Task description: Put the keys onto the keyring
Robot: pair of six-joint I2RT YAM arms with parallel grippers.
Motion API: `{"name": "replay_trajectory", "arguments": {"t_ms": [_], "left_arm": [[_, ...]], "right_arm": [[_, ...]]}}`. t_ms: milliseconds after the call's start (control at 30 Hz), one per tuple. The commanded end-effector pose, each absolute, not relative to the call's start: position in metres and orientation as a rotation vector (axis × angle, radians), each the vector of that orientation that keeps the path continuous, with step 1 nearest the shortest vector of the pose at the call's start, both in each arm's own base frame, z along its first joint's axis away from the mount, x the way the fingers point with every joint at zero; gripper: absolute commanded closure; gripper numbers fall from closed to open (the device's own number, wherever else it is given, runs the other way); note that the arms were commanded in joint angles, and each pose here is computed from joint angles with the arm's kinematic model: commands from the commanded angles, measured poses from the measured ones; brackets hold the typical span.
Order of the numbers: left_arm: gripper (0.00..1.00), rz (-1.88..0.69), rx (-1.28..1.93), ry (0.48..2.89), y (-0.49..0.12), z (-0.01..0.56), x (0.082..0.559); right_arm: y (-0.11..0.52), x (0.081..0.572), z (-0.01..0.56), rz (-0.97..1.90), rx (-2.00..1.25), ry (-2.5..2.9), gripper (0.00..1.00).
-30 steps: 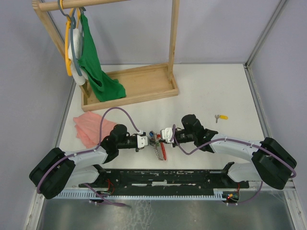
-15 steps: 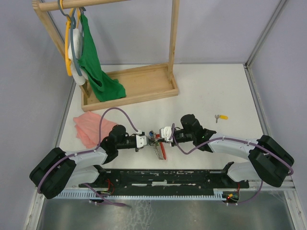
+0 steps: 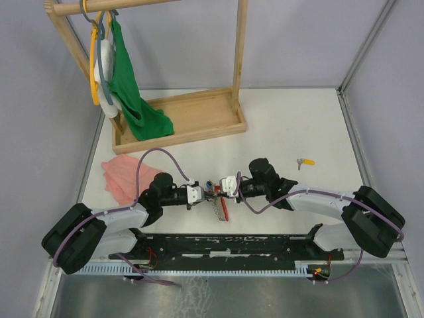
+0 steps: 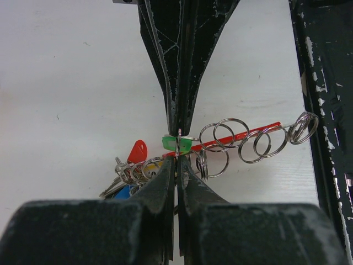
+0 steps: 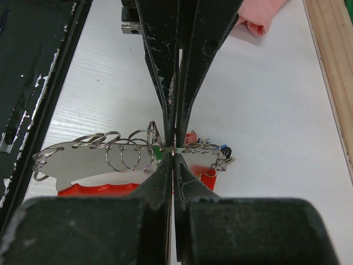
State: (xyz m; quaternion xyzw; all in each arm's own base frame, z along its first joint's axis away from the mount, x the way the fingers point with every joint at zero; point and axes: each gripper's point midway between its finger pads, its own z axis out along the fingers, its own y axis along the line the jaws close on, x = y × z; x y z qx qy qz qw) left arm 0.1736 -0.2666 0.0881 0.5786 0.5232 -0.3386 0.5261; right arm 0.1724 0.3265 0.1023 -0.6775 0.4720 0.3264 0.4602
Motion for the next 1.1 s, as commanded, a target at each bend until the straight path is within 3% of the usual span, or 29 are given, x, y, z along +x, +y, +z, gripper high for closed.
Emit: {"name": "replay_trajectory", "arguments": {"t_ms": [0,600,1067], "left_arm": [[0.97,-0.869,1.356,1.188,-0.278,0.117,0.176],[0.97,-0.959,1.314,1.306,-0.282,0.122,0.177],[0.97,-1.019,1.012,1.314,-0.275,0.153,0.187]], "right_arm": [[0.331,0.172,0.117,0.775,-1.7,1.066,0.99],[0.327,0.17,0.116,0.692,-1.771,1.023,0.99],[0.312,0.179,0.116,0.547,-1.806,1.009,0.99]]}}
